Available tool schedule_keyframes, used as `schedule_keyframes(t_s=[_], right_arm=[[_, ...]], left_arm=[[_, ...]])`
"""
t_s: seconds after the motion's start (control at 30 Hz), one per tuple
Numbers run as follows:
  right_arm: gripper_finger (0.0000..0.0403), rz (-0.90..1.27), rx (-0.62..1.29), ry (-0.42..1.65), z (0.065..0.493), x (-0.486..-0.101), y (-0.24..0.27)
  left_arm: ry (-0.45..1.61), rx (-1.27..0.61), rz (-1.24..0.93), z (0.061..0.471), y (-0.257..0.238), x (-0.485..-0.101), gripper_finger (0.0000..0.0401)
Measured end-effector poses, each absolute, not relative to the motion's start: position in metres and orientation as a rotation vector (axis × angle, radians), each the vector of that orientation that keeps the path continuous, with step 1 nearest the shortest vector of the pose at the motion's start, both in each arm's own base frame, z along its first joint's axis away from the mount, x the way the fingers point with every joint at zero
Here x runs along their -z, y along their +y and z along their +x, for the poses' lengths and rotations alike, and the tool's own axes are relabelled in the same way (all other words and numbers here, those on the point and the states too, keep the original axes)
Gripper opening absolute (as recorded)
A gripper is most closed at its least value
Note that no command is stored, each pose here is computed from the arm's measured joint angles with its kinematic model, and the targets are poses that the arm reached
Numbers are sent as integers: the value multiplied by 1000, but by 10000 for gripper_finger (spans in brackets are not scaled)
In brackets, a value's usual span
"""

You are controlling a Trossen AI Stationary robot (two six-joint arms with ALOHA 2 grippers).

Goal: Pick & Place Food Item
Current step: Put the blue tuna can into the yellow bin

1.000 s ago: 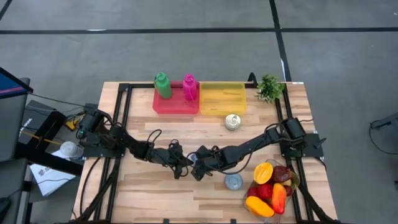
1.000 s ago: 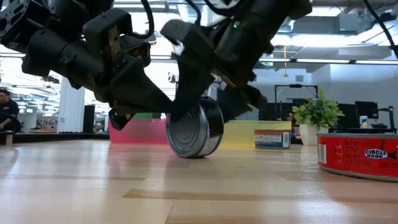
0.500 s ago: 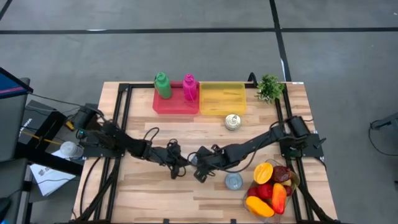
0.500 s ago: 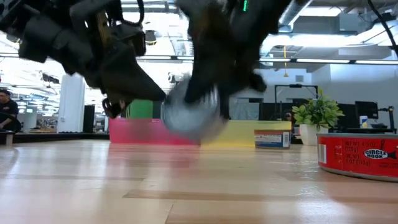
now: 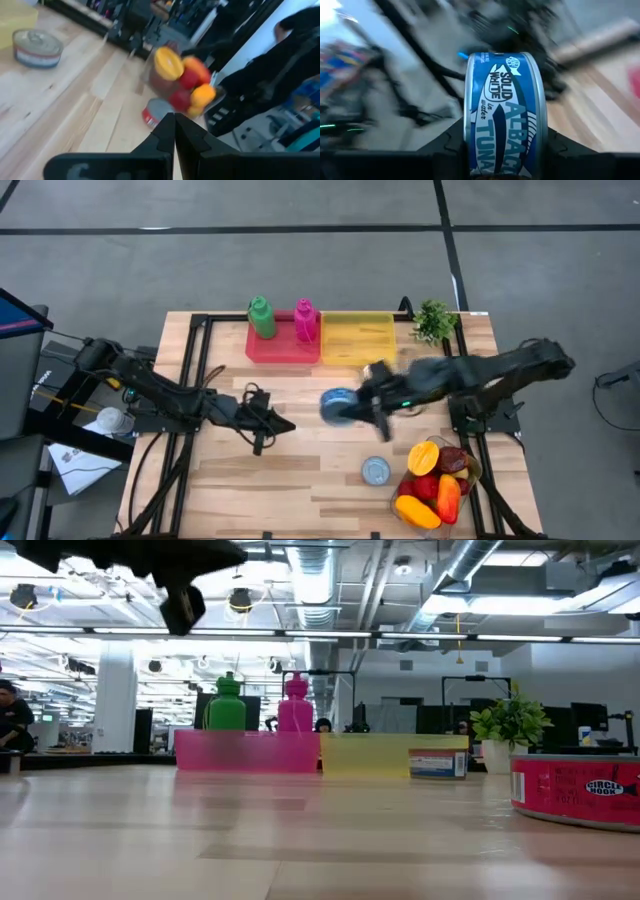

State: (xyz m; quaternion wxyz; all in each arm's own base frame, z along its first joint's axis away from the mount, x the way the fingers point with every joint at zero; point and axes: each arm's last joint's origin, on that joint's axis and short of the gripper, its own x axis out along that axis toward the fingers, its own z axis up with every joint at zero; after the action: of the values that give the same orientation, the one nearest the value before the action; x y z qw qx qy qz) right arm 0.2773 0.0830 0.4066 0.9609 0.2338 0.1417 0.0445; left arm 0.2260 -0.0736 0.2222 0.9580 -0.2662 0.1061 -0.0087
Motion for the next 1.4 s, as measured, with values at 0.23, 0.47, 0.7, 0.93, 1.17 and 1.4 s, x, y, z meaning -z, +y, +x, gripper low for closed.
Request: schedule_keyframes(t_s=[0.23, 0.47, 0.7, 0.93, 1.17, 1.4], right_arm=[[130, 454, -311, -88, 212, -474, 75], [130, 459, -356, -180, 181, -491, 70], [130, 438, -458, -159, 185, -489, 72], [130, 402, -211, 98, 195, -459, 75], [130, 460, 362, 390, 225, -406, 49], [130, 569, 625, 658, 274, -353, -31]], left_arm=[[129, 41, -563, 214, -69, -242, 0], [119, 45, -547, 213, -69, -244, 0], [122, 45, -546, 213, -69, -244, 0], [122, 46, -541, 213, -69, -244, 0], [127, 44, -547, 213, -69, -243, 0], [125, 30, -579, 213, -68, -243, 0]])
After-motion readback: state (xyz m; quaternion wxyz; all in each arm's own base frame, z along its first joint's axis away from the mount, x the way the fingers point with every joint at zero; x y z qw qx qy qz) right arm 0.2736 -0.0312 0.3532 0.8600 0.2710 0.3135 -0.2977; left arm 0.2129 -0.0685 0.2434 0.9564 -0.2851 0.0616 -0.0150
